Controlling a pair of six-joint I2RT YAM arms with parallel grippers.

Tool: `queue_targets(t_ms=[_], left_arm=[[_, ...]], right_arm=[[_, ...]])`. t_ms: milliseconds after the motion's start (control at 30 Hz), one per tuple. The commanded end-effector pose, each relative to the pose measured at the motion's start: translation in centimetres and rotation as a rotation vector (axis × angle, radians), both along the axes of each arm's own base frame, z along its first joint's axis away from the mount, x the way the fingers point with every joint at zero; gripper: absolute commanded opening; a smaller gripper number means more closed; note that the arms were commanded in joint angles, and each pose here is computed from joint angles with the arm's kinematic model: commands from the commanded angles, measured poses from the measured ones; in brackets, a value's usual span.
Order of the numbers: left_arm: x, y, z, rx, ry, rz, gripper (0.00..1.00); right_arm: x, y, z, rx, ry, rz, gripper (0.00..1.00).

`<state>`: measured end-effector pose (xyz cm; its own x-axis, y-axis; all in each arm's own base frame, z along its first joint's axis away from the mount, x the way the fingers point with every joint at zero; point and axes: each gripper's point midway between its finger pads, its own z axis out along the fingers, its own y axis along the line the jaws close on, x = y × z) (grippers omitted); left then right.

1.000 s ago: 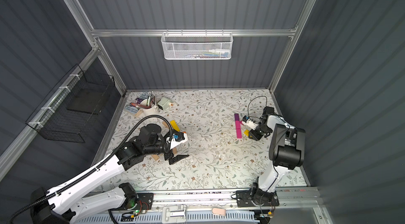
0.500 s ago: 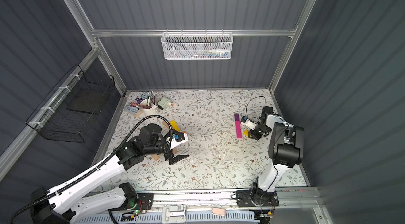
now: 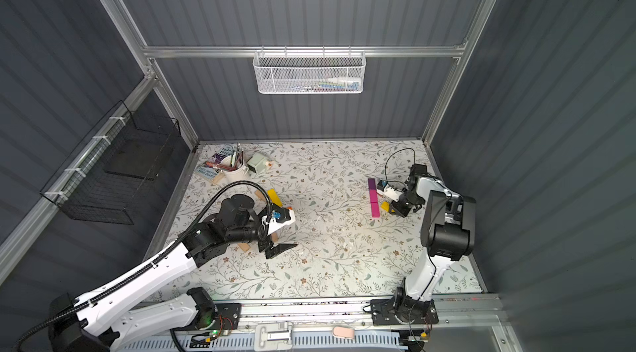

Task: Assemble the letter k with building blocks
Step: Assemble the building block at the center of the board.

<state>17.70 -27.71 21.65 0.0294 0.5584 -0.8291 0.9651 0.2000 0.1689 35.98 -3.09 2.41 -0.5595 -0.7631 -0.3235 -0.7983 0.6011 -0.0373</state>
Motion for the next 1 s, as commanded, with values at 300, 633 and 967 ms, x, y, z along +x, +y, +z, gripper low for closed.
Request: queue_targets(t_ms=[300,633,967], left_arm=[[-0.2,0.0,-0.5,0.012,0.003,-0.017,1.0],[-0.2,0.0,-0.6,0.016,0.005,-0.017,1.0],[-0.2,0.0,-0.7,0.019,0.005,-0.019,1.0]], right_arm=[[1.3,0.7,0.2,0.031,0.023,0.008,0.3],[1.6,0.9,-0.1,0.033,0.033,0.006,0.3],[1.9,1.0,-0.3,0.032,0.045,0.011,0.3]])
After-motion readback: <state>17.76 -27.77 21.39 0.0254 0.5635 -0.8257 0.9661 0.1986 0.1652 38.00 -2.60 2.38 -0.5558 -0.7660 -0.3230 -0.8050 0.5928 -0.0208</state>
